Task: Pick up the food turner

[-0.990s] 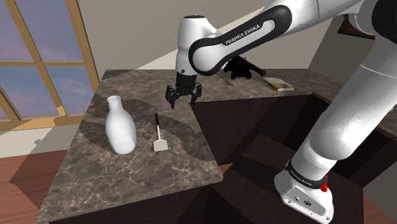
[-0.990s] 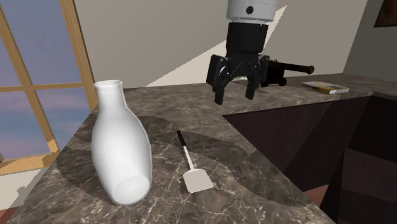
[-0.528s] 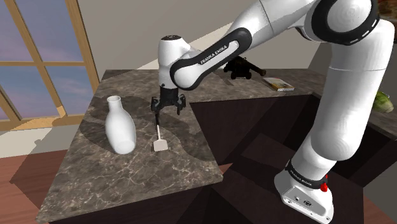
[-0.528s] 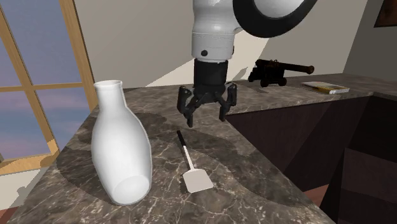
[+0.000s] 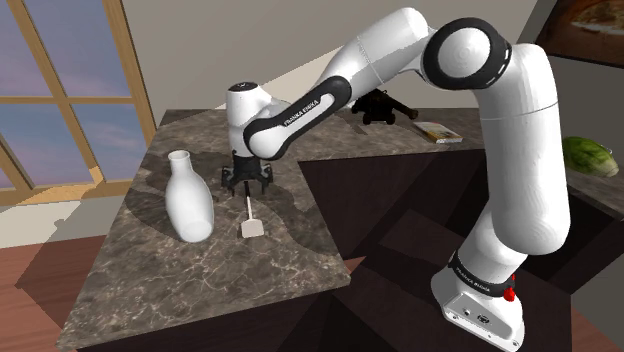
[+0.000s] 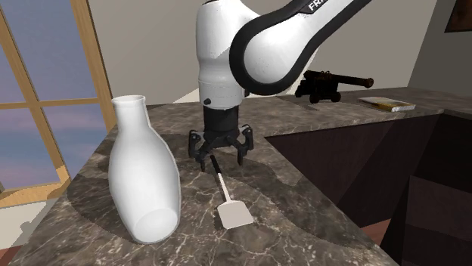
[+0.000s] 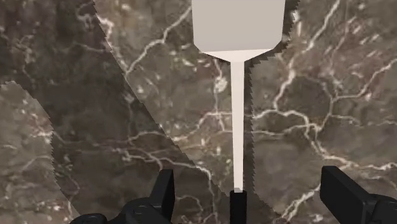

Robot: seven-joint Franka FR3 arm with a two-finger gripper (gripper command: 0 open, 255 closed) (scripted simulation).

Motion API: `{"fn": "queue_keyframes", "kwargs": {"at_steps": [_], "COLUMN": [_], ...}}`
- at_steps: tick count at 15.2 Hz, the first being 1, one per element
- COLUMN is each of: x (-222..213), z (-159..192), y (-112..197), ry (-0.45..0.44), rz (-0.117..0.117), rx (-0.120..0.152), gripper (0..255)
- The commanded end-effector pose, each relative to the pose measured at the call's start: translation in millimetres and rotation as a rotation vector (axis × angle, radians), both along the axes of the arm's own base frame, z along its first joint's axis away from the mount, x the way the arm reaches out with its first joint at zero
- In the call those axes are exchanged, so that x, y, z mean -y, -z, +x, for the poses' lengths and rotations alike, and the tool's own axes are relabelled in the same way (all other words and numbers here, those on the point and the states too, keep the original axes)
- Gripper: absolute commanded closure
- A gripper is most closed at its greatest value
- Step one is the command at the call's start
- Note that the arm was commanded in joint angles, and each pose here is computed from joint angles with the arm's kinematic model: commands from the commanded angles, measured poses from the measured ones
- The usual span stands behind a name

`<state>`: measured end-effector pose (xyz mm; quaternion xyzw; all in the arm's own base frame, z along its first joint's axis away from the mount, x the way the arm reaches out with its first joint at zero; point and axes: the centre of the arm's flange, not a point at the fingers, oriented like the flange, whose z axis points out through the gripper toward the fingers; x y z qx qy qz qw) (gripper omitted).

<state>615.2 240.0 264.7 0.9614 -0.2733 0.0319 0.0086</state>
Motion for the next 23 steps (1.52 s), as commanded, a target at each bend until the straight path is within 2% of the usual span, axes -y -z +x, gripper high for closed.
{"fn": "queue_keyframes", "kwargs": {"at_steps": [1,7,8,17,23], "x": [-0.4,-0.4,-1.2,-0.4,-0.4], "z": [1.3,1.2,0.7,1.3,1.3], "y": [11.1,35.3,34.8,35.3,3.6], "ry": [0.004,0.003,0.003,0.004,0.004], "rz": [-0.001,-0.001,-0.001,-0.001,-0.001], "rx": [0.000,0.000,0.000,0.000,0.000], "gripper": [0,0,255,255,255]}}
